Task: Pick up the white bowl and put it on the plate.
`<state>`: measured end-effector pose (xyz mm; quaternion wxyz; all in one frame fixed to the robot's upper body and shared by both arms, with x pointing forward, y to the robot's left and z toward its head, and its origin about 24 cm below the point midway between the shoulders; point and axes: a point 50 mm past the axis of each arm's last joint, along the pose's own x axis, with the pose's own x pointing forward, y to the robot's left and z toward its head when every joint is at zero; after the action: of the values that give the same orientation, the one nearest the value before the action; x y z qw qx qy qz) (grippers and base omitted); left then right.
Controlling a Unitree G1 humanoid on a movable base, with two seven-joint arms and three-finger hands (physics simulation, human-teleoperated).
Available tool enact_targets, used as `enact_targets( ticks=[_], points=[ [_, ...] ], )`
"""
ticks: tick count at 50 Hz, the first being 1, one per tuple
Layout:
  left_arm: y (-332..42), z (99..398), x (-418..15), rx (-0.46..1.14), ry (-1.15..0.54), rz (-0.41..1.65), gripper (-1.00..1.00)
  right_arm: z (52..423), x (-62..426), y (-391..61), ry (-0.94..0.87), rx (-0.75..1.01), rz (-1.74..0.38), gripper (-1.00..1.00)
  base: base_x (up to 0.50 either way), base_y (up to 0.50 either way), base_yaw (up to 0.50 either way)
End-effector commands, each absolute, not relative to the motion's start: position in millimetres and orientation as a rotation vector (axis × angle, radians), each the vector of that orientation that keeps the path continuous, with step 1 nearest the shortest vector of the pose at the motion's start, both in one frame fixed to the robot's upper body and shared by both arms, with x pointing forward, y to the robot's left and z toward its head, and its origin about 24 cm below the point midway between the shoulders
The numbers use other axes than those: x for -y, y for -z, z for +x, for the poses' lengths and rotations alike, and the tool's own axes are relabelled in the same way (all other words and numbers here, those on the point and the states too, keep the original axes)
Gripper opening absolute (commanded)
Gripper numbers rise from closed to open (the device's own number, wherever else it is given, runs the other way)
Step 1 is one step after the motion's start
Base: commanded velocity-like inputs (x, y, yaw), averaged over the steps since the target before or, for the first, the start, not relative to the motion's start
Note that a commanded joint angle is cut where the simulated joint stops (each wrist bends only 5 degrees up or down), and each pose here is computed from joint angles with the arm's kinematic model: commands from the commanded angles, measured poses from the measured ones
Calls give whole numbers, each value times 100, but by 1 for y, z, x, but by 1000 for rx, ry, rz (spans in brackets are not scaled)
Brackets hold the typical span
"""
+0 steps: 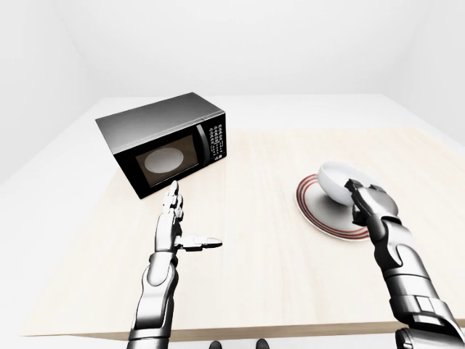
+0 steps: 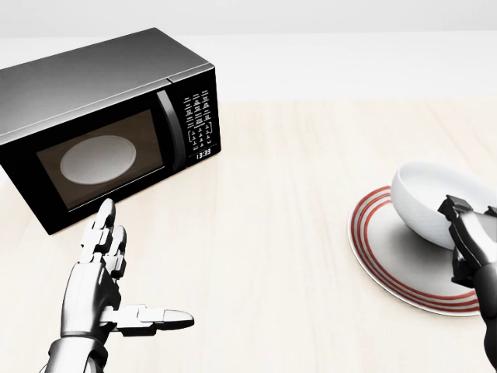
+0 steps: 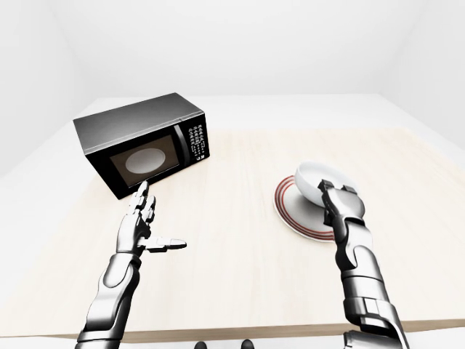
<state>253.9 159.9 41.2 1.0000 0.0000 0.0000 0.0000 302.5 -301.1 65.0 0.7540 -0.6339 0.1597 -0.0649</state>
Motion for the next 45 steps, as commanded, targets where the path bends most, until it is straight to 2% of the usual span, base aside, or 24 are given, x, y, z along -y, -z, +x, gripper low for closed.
enact_targets(
  ticks=[1,26,29,39,45],
  points=[
    [-41,254,-160,0,0,0,100,303,303,-66,163,-339,-1439,-100,0,0,0],
    [-41,254,-160,0,0,0,100,301,304,-62,161,-347,-1436,-100,0,0,0],
    [-41,254,-160,0,0,0,100,301,305,-63,164,-345,-1438,100,0,0,0],
    [-41,254,-160,0,0,0,100,299,302,-72,169,-332,-1433,100,0,0,0],
    [-41,254,-160,0,0,0,100,294,290,-112,186,-243,-1418,100,0,0,0]
  ],
)
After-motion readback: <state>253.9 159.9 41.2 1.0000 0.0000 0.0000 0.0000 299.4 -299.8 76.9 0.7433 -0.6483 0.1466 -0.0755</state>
